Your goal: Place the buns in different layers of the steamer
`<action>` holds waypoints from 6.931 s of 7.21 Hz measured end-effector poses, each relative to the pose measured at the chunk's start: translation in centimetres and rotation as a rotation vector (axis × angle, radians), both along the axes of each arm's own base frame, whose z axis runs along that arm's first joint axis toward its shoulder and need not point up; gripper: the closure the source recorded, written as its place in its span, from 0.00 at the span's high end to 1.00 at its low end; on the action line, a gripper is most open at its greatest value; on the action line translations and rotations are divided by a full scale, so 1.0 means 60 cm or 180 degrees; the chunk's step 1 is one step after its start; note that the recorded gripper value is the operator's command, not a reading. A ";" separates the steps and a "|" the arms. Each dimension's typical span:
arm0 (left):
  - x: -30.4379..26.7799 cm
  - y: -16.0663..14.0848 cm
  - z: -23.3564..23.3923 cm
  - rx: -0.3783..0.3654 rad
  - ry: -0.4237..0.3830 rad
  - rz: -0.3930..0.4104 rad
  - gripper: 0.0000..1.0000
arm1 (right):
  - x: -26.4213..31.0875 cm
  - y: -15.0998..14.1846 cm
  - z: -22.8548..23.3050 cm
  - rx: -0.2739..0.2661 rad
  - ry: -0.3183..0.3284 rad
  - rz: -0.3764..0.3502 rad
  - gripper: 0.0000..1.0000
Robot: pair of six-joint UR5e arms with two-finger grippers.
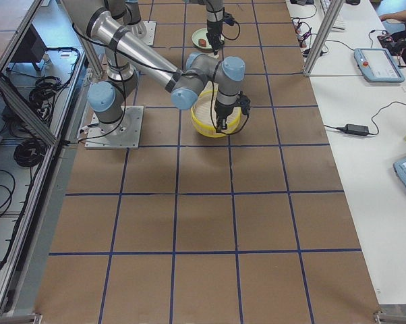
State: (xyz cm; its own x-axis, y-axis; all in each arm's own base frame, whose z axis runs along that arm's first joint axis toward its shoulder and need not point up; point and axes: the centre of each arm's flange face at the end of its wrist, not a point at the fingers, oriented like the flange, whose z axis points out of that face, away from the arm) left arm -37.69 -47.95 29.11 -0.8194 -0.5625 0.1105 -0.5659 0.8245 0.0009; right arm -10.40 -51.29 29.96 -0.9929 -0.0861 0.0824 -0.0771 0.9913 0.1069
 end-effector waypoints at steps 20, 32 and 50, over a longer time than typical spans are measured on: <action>0.391 0.015 -0.153 0.0632 -0.0368 -0.1185 0.55 | 0.448 0.020 -0.025 -0.0029 0.0059 0.0721 0.10; 0.294 -0.027 0.156 0.0109 -0.0288 -0.0831 0.01 | 0.449 0.017 -0.046 0.0053 0.0106 0.0737 0.83; 0.460 -0.039 0.279 -0.0040 -0.0382 -0.1531 1.00 | 0.399 0.010 0.347 -0.0425 -0.0269 -0.0084 0.88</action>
